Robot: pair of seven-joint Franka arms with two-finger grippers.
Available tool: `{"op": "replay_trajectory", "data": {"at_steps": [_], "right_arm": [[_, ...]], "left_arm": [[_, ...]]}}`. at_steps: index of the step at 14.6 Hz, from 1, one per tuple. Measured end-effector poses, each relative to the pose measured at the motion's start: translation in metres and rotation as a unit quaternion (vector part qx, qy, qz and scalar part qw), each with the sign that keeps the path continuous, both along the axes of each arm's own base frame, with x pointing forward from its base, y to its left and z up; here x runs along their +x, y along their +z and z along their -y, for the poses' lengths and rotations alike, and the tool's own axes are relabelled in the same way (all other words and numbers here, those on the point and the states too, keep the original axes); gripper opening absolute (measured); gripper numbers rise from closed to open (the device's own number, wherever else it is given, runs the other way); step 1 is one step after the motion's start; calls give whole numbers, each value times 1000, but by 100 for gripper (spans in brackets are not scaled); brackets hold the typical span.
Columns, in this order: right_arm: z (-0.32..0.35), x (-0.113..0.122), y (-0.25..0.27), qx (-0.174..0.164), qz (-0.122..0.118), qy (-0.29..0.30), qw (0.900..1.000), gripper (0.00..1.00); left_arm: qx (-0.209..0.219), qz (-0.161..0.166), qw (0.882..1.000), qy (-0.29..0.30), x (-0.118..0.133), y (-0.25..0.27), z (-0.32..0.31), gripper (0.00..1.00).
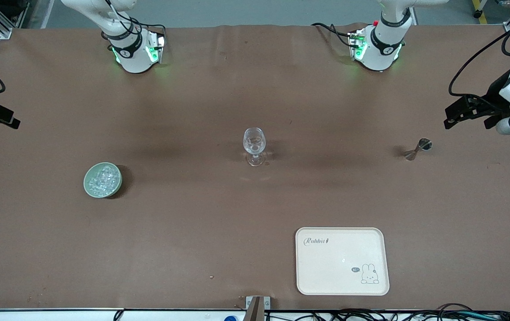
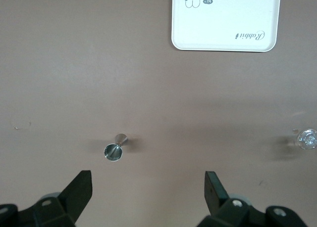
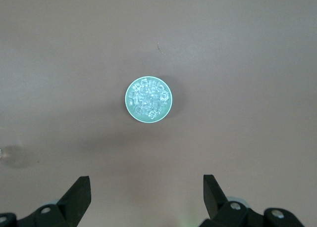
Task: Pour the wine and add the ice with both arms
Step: 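Reach the right gripper toward the ice bowl while the left gripper moves out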
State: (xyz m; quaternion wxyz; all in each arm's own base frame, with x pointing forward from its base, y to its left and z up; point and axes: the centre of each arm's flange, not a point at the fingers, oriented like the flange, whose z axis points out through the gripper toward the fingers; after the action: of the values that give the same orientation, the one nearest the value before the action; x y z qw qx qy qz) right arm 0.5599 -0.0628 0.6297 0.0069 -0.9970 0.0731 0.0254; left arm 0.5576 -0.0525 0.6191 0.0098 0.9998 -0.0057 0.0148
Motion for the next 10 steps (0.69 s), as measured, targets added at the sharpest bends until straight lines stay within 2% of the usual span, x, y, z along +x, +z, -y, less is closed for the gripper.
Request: {"op": "replay_trajectory", "data": {"at_steps": [6,8,10], "right_arm": [[0,0,0,0,0,0,1000,100],[-1,0,-3,0,-4,0,1000,100],[-4,1,-17,2,-12,4,1000,100]], "left_arm": [[-1,-1,1000,6,1,-1,-5,100],[-21,-6,999,38,2,-3,-33,100],[-51,-30,994,95,2,-15,-83,100]]}}
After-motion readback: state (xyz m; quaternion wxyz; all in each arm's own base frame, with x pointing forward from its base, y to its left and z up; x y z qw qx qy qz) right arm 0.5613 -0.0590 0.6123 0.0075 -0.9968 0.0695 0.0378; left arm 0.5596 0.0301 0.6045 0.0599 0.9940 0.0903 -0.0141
